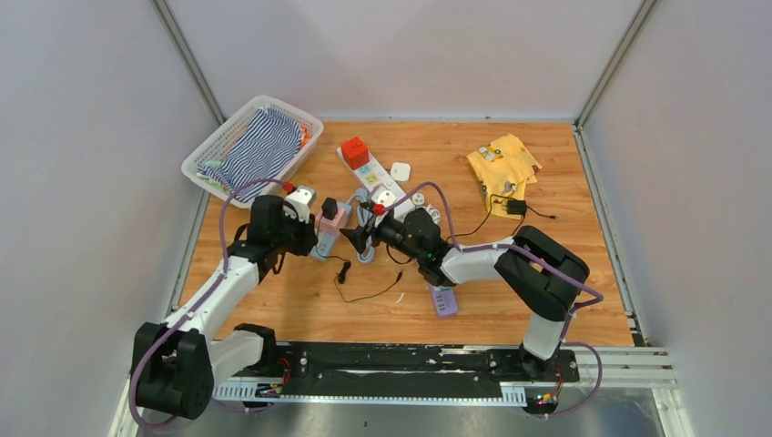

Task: Insert the plug
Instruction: Insert the plug into the socket.

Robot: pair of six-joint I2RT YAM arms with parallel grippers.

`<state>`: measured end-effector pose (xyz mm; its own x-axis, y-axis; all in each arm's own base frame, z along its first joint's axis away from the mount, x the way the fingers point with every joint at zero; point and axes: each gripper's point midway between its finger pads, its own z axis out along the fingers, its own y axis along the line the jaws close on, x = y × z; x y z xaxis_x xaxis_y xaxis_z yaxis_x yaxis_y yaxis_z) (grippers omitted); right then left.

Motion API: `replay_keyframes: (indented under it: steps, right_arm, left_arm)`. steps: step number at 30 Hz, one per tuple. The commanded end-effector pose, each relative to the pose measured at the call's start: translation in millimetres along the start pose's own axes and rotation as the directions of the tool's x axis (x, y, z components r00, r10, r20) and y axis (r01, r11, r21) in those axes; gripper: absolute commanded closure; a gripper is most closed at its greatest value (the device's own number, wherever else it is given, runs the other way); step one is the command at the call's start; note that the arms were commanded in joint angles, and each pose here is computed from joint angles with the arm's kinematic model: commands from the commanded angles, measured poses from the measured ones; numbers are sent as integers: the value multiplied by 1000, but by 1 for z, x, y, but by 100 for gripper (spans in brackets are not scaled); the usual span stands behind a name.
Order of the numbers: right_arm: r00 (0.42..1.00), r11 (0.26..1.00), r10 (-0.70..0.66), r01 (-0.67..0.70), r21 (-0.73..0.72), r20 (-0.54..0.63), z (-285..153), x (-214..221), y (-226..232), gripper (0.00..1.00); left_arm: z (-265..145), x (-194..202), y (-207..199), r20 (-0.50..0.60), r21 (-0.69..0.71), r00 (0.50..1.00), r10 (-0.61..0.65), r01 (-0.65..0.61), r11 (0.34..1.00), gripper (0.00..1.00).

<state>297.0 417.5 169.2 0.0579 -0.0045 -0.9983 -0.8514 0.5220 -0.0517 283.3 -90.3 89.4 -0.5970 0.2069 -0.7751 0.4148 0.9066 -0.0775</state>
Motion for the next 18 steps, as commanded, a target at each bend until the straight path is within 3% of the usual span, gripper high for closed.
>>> replay_keyframes:
  steps: [1,18]
  right_arm:
    - [999,999,-8,7,46,33,-5,-14,-11,17]
    - [999,996,-38,35,82,34,-14,-25,-19,16]
  left_arm:
    - [7,-3,1,12,-9,1000,-12,12,1000,100]
    - [7,-9,-3,-13,-37,1000,-27,26,999,100]
